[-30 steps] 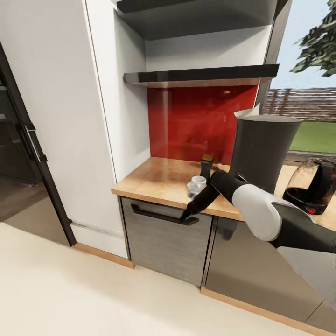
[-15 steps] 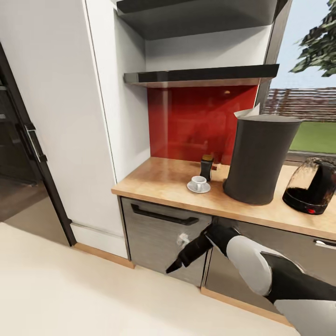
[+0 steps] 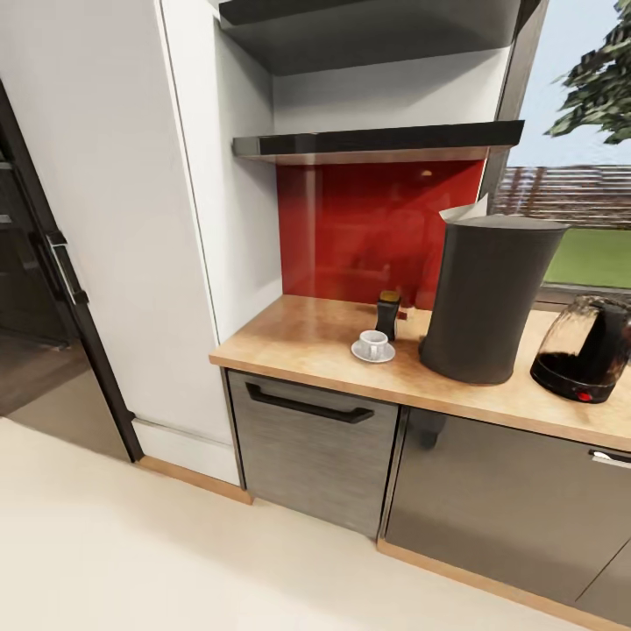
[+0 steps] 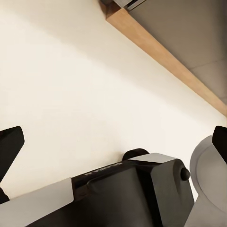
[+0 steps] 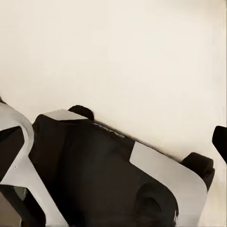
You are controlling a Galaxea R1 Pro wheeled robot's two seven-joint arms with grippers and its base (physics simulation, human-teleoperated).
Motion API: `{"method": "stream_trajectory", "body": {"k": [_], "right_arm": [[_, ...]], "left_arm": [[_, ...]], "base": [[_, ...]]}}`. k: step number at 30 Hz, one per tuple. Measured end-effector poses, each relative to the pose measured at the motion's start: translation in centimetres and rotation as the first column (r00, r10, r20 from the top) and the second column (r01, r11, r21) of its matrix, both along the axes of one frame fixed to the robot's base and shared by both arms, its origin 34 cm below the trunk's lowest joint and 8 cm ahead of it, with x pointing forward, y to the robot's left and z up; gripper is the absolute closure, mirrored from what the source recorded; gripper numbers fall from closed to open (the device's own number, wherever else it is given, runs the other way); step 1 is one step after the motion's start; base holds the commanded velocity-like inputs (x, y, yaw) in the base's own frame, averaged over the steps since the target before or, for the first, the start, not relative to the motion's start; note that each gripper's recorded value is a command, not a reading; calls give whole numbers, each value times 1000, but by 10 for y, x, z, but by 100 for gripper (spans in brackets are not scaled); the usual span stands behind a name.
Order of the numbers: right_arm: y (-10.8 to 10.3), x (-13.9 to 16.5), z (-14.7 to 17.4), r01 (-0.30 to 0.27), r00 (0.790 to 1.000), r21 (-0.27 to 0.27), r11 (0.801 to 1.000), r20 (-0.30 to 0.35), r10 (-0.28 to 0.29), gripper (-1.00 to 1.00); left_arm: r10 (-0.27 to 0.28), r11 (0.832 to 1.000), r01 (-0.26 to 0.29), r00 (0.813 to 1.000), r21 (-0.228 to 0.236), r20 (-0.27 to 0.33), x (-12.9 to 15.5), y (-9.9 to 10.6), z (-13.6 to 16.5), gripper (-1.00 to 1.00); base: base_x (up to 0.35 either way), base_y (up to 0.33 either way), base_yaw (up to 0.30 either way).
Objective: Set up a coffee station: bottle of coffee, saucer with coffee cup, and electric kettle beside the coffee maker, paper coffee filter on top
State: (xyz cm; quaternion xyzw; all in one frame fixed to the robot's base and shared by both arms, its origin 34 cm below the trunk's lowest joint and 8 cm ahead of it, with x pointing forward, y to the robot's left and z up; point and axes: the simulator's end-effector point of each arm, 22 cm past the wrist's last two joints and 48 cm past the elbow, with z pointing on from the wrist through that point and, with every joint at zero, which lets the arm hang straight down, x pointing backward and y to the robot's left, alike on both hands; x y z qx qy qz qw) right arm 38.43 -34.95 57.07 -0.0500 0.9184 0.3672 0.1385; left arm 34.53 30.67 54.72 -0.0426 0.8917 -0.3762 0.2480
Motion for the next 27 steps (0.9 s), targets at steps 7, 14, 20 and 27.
{"method": "stream_trajectory", "body": {"k": [7, 14, 20, 27], "right_arm": [[-70, -46, -32, 173, 980, -217, 961, 131, -147, -100], [-78, -44, -33, 185, 965, -264, 947, 232, -124, -100], [-65, -11, -33, 189, 936, -299, 935, 344, -80, -100], [-84, 23, -54, 315, 907, -508, 802, 410, -96, -100]], "left_arm": [[0, 1000, 0, 1000, -2, 0, 0, -2, 0, -100], [-1, 1000, 1, 1000, -3, 0, 0, -2, 0, -100], [0, 1000, 0, 1000, -4, 0, 0, -3, 0, -100], [-2, 1000, 2, 1000, -4, 0, 0, -3, 0, -100]], "base": [[0, 0, 0], [0, 0, 0], [0, 0, 0], [0, 0, 0]]}}
